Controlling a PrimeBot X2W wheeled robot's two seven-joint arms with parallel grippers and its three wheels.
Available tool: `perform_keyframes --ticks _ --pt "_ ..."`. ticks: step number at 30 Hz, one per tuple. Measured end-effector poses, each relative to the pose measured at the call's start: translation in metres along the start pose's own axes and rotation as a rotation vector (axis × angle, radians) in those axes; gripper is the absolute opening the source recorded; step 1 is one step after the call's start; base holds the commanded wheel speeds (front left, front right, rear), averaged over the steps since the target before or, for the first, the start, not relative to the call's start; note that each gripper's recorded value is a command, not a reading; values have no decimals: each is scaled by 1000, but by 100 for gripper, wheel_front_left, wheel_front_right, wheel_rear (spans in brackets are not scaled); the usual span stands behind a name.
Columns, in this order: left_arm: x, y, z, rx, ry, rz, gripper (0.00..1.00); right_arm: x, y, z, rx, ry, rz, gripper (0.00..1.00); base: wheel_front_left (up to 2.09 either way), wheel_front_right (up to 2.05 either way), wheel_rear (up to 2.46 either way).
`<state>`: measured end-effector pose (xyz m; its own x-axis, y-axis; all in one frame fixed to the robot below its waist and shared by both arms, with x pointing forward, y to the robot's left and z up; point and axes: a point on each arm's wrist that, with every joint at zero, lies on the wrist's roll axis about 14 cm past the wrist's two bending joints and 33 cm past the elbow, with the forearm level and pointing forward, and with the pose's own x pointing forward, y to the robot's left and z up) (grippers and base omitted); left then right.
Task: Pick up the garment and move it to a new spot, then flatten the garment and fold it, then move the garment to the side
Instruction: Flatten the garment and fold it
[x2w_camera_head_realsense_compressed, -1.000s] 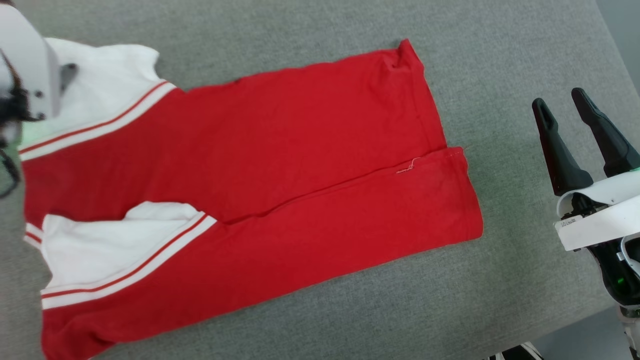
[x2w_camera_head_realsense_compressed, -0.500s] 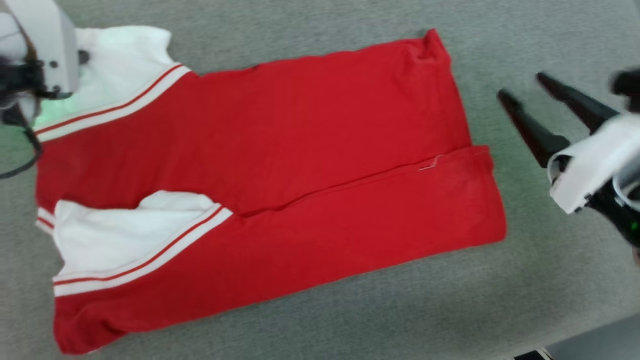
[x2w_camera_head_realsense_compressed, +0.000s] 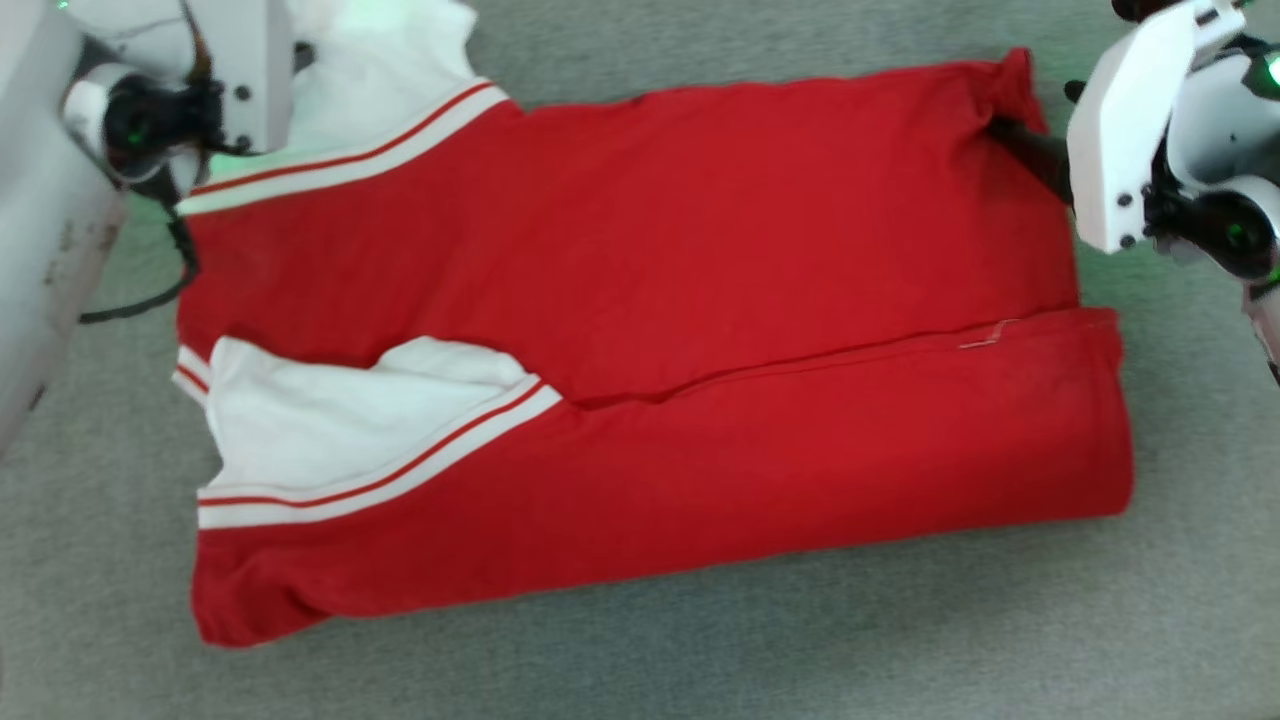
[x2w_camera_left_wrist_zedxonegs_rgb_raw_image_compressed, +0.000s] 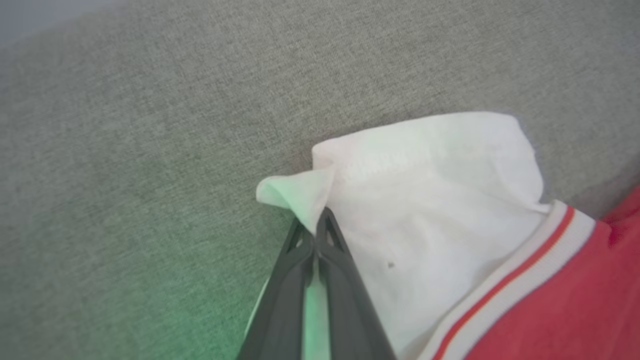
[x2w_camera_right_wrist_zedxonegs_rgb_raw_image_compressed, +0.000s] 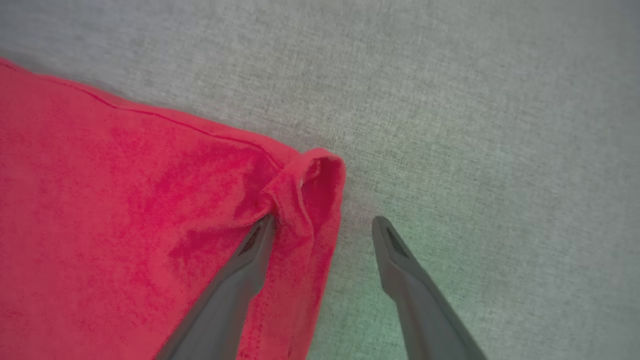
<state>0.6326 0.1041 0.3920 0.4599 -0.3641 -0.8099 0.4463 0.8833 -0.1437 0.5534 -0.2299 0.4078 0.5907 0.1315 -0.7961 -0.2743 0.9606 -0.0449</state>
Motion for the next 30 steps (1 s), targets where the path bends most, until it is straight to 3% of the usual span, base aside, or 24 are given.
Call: perform_keyframes --ticks 3,4,6,14,21,30 --pt "-1 -1 -2 0 -8 -8 0 14 4 0 1 39 5 100 0 0 0" --pt "-1 0 -4 5 -6 -6 0 18 8 2 12 44 18 70 0 0 0" --pt "-3 1 -6 14 -13 -3 0 23 10 3 26 46 31 0 0 0 0" --pt "-21 -9 -3 -24 -114 -33 0 12 17 16 27 -22 65 0 0 0 0" --pt "-77 -32 29 -41 -355 -107 0 -31 24 38 13 -185 105 0 0 0 0" --pt "-143 -49 -8 4 -492 -156 0 -79 37 -3 -70 -216 173 0 0 0 0"
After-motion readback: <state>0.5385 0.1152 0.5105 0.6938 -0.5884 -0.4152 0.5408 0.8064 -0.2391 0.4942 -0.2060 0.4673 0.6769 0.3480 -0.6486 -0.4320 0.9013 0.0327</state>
